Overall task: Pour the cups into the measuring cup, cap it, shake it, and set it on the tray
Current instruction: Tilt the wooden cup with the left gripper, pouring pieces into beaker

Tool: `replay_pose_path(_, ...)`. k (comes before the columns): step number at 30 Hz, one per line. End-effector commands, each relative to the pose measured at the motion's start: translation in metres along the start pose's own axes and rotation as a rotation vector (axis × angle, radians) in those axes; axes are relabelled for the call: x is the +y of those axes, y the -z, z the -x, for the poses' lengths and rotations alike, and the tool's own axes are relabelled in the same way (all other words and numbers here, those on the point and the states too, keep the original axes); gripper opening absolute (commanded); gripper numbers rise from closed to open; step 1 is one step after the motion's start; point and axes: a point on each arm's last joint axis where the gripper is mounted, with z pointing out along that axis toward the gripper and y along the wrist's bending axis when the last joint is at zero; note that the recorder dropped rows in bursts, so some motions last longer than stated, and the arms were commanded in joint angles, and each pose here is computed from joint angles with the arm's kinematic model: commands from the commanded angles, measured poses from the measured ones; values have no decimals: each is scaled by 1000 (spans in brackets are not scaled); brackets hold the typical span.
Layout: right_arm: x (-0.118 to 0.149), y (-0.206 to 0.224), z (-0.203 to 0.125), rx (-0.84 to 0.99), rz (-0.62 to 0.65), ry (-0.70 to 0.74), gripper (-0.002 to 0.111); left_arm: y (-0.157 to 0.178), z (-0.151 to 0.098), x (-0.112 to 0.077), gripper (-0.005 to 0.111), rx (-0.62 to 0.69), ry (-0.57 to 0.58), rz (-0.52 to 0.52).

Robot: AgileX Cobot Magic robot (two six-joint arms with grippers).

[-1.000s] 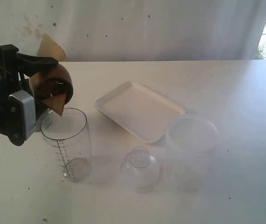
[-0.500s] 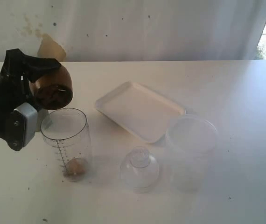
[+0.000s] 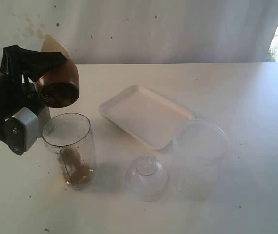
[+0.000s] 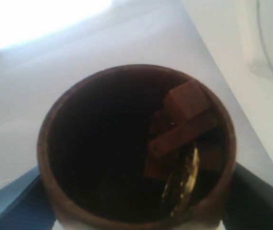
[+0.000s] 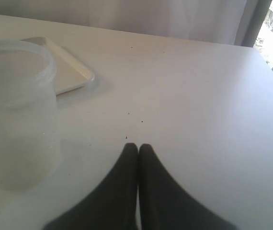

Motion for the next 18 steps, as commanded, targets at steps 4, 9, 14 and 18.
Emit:
replay_pose_path(4,0,-1,-1,2,-4,5,0,0,-2,-4,0,11,-44,-42)
replay_pose_path(9,0,-1,-1,2,-4,5,0,0,-2,-4,0,8,-153,-41)
replay_pose_path(14,0,-1,-1,2,-4,5,0,0,-1,-2,0,7,-156,-25)
replay_pose_path(18,0,-1,-1,2,-4,5,0,1,1,5,0,-9,-165,59)
